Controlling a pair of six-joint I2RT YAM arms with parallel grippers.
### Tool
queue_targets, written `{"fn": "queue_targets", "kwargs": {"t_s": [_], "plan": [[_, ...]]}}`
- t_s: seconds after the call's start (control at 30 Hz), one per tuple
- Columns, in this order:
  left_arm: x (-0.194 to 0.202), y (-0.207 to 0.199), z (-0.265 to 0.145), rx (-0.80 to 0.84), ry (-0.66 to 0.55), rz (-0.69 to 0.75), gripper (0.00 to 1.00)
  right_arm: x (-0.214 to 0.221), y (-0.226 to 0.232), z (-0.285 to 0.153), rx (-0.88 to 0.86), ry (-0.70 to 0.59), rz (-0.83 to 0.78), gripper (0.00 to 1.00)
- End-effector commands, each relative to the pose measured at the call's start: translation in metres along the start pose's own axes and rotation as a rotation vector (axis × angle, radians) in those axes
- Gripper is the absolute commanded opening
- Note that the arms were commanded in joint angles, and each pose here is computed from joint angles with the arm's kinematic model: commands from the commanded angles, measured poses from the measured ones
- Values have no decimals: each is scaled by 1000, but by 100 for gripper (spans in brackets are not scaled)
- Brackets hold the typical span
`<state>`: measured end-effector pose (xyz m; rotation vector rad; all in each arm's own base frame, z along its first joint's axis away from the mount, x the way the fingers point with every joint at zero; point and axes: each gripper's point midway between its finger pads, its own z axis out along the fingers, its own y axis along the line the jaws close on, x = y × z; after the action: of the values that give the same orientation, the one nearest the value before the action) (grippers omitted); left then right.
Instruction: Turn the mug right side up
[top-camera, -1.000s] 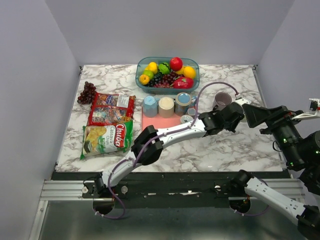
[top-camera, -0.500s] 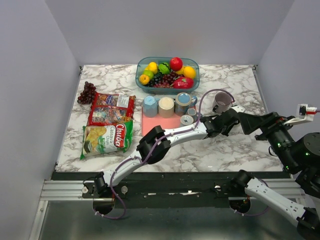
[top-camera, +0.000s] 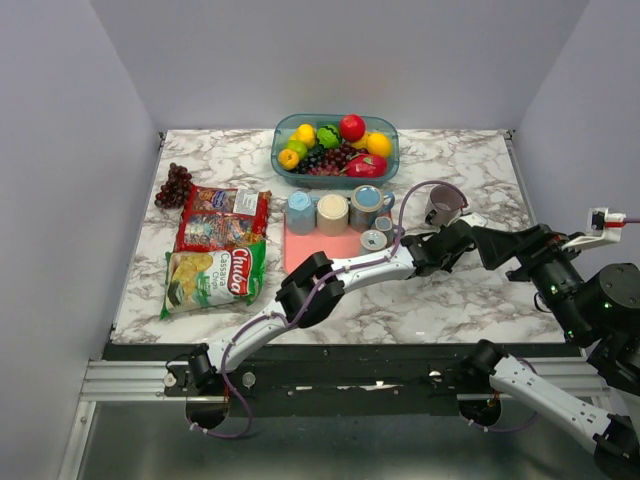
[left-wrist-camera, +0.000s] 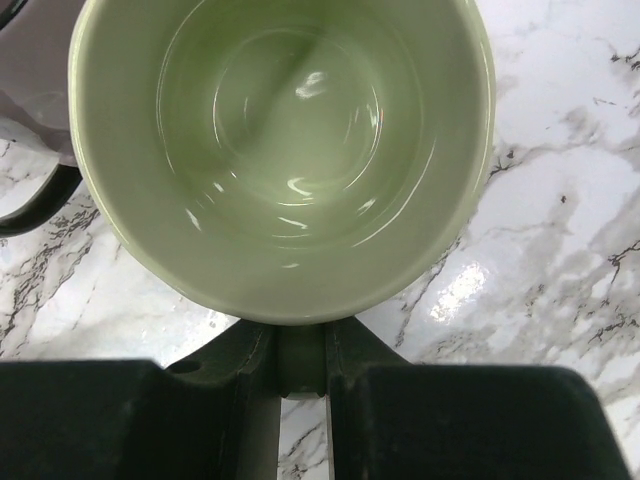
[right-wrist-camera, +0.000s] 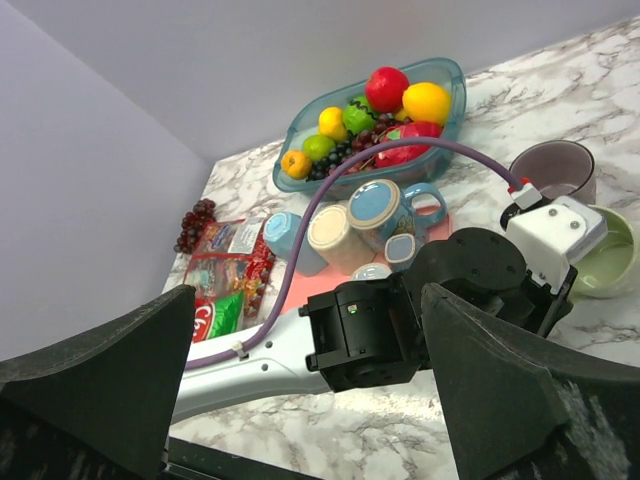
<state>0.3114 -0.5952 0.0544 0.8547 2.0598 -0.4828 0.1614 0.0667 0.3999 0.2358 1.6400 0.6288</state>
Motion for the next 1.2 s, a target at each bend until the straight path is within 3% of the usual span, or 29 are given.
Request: {"fn": "queue_targets", "kwargs": {"t_s": [0.0,0.1,0.13,0.23,0.33,0.6,0.77,0.83,0.87,0.9,0.93,0.97,1.0,1.07,1.13,1.17], "plan": [[-26,7,-3,-37,-74,-2,0,4,1,4,6,16,-4,100],[-25,7,-3,-38,-70,-1,12,6,1,5,7,20,-6,100],[-24,7,-3,-38,-70,-2,24,6,1,6,4,22,-6,100],[-29,8,-4,-37,-81,-2,46,7,1,6,7,23,-7,100],[-39,5,-8,-30,-107,-10,55,7,1,6,10,23,-8,100],[-57,-2,-19,12,-157,-34,56,9,1,9,17,35,-15,100],[-53,-3,-31,43,-163,-41,72,10,-1,11,35,37,-22,100],[-69,-4,-52,70,-200,-59,82,9,-3,13,51,41,-44,100],[-56,-3,-54,73,-191,-60,86,10,-3,15,57,45,-57,100],[-74,-1,-75,84,-229,-82,89,13,-4,19,72,63,-77,100],[-75,-1,-86,95,-237,-97,99,12,-4,22,85,65,-94,100],[-56,-2,-88,117,-215,-86,99,13,-4,24,91,72,-105,100],[-75,-1,-114,129,-264,-97,99,17,-2,31,102,90,-118,100],[-51,4,-127,125,-245,-90,99,16,1,37,105,92,-125,100],[-62,9,-159,130,-286,-101,99,19,4,51,131,97,-141,100],[-42,16,-162,115,-250,-102,99,18,4,55,147,98,-146,100]]}}
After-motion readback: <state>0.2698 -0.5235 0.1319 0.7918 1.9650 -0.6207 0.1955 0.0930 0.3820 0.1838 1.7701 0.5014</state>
